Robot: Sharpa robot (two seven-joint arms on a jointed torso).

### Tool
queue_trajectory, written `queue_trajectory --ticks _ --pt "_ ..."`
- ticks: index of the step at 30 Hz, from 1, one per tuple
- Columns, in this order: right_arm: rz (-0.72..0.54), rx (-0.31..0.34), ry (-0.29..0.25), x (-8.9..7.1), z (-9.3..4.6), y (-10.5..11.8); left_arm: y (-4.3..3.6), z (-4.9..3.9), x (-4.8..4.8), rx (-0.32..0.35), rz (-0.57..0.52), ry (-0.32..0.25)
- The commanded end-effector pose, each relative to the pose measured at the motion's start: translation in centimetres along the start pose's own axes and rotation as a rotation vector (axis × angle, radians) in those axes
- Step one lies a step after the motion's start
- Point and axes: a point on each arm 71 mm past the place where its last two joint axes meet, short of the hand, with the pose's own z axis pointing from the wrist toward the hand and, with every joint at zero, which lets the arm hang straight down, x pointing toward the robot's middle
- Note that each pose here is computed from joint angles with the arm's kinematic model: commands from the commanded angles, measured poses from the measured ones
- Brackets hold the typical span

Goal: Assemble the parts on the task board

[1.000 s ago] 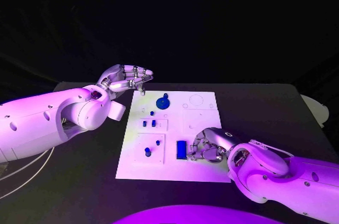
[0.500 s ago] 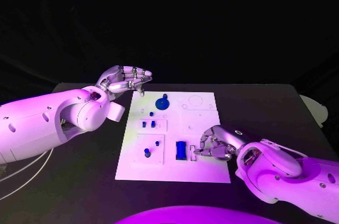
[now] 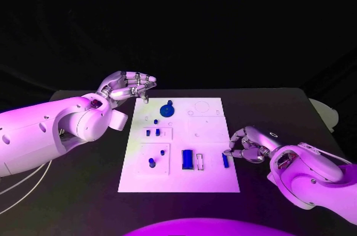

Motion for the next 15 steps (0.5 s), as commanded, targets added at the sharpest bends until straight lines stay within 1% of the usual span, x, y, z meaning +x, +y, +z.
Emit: queue_trajectory --ticks 1,6,15 --pt "-0.019 0.01 0.023 0.6 -0.1 -0.3 -0.1 0.06 0.32 0.01 -0.011 0.019" --pt "-0.032 0.035 0.058 1.8 -0.3 -0.6 -0.07 0.04 0.3 0.009 -0.011 0.019" --pt "-0.052 0.043 0.09 3.0 -0.3 -0.6 -0.04 -0.04 0.17 0.008 -0.011 0.016"
